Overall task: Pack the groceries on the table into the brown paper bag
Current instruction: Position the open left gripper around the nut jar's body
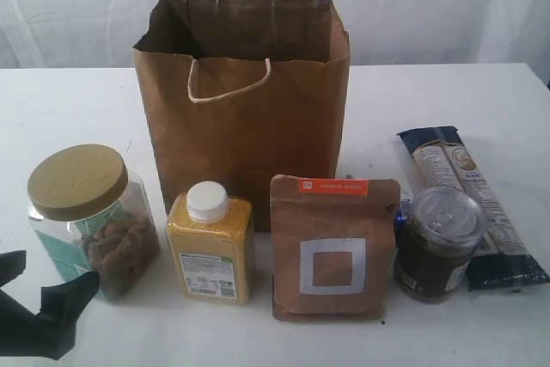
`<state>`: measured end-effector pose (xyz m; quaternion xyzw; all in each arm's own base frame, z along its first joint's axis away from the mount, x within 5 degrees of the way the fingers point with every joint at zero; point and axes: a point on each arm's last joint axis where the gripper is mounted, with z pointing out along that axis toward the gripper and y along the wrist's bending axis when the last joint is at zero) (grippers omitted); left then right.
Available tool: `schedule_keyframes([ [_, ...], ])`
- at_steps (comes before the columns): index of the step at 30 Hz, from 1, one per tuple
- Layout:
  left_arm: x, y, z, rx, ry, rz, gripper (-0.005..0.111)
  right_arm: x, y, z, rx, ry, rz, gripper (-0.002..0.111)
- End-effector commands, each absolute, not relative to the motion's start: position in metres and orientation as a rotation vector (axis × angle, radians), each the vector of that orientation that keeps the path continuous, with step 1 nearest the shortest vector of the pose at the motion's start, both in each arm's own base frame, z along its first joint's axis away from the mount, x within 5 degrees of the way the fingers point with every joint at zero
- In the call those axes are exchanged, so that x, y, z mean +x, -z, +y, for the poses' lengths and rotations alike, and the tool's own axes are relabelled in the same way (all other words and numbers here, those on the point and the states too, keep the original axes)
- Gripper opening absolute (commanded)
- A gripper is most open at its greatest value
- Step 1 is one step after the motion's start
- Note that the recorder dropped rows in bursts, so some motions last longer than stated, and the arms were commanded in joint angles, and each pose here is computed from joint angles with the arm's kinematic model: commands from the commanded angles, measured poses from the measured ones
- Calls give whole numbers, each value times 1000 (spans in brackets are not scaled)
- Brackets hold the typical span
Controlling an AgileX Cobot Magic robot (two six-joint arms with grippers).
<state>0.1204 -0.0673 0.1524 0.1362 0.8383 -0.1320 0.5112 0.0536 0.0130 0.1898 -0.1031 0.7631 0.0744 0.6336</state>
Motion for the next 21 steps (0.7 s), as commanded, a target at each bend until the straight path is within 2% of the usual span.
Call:
schedule_keyframes([
  [1,123,-147,-69,296,320,2029,89,54,-189,13,-210,-186,1737,0],
  [5,130,-150,-74,296,335,2012,93,54,-189,13,-198,-196,1739,0],
  [12,129,-152,-82,443,342,1974,93,54,-189,13,-198,-196,1739,0],
  [21,131,-154,-81,465,308,1943,93,54,-189,13,-198,-196,1739,0],
])
